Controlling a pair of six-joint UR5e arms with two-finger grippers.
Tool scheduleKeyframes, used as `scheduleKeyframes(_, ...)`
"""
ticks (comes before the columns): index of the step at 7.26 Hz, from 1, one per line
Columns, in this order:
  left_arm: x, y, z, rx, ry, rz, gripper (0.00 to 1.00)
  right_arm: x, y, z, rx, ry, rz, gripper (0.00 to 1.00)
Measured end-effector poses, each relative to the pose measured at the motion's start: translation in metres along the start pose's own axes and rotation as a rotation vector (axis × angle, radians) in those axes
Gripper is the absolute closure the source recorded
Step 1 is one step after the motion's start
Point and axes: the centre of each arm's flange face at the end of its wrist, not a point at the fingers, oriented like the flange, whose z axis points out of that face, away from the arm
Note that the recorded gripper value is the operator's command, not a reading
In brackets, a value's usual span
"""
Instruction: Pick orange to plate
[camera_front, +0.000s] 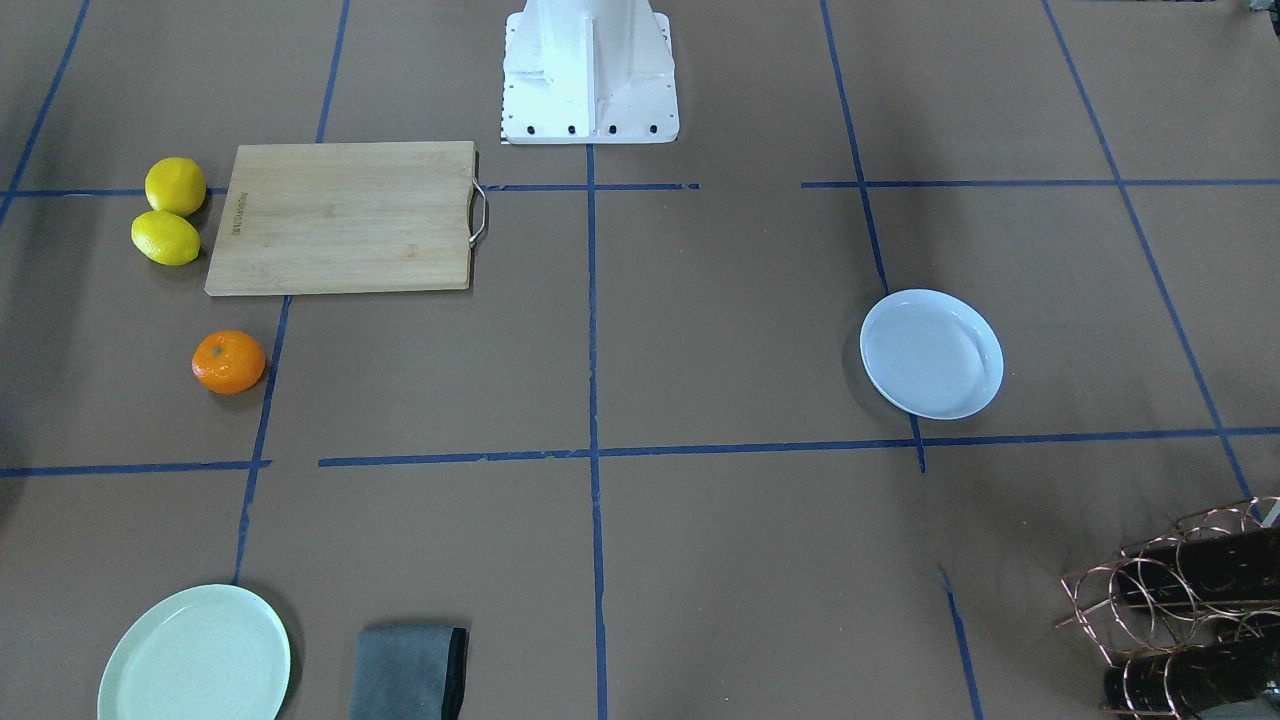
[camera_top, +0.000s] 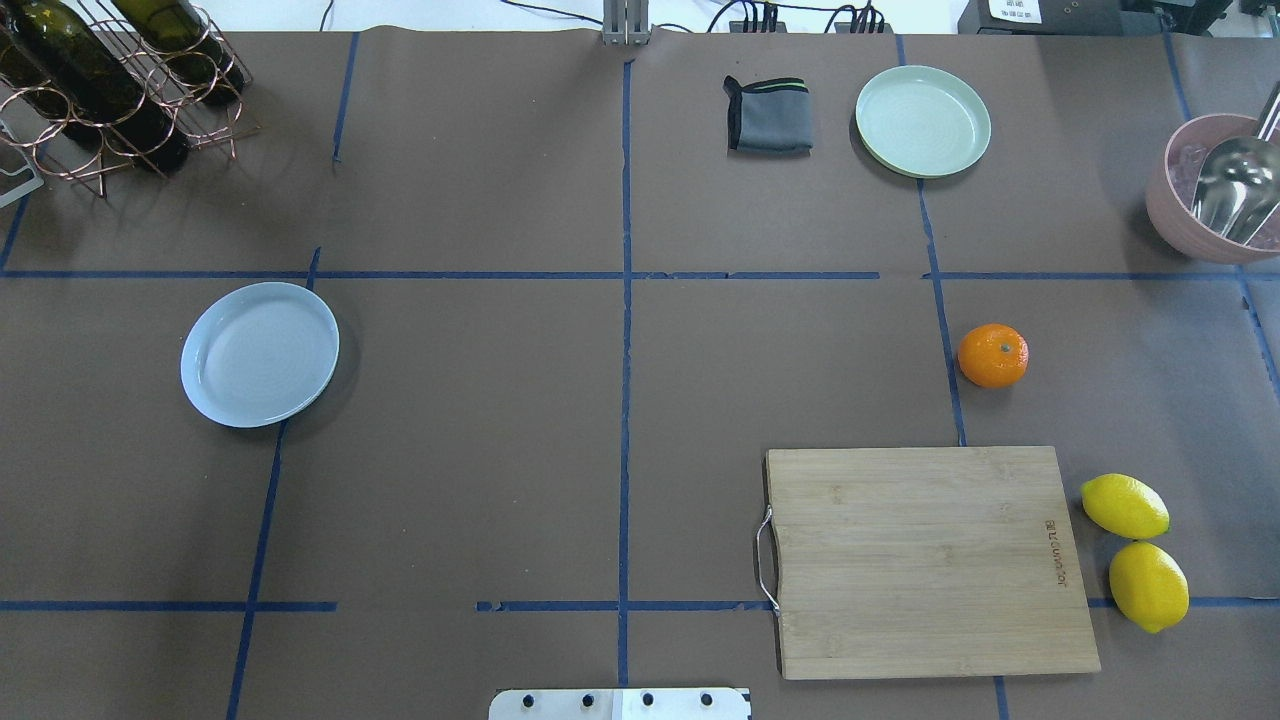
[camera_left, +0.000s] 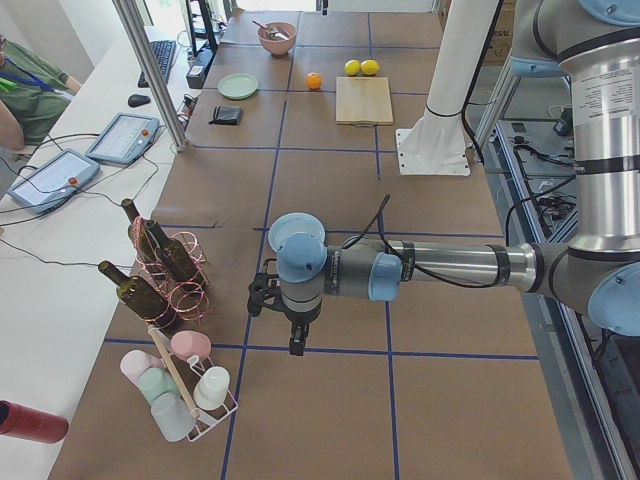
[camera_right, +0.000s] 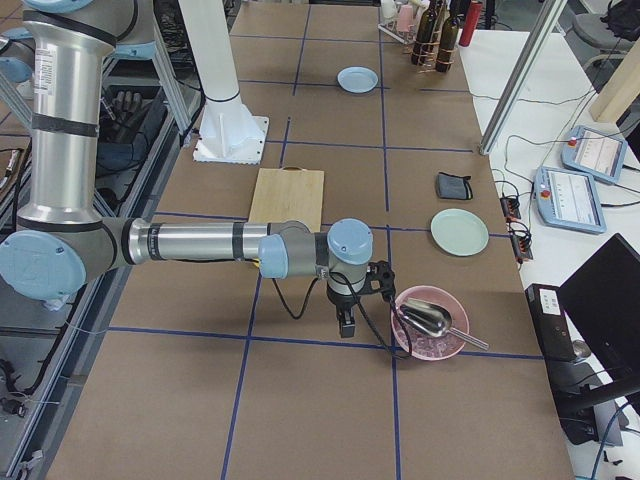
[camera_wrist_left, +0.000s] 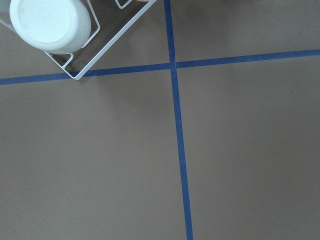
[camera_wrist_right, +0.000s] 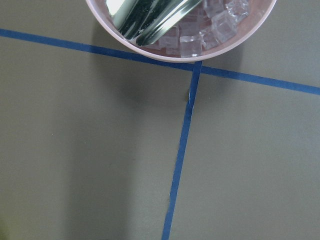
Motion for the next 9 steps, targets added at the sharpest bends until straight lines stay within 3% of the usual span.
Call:
scheduleKeyframes(4, 0.007, -0.004, -0.007, 0.032, -0.004, 0.034, 0.00, -0.009, -0.012, -0.009, 0.021, 0.004, -0.023, 0.00)
scheduleKeyframes(7, 0.022, -0.021, -0.020, 0.151, -0.018, 0.158, 0.00, -0.034, -0.041, -0.037, 0.096, 0.009, -0.091, 0.00)
scheduleKeyframes(9, 0.044, -0.047, -0.041, 0.228, -0.015, 0.231, 0.00, -0.033, -0.046, -0.036, 0.133, 0.004, -0.126, 0.00)
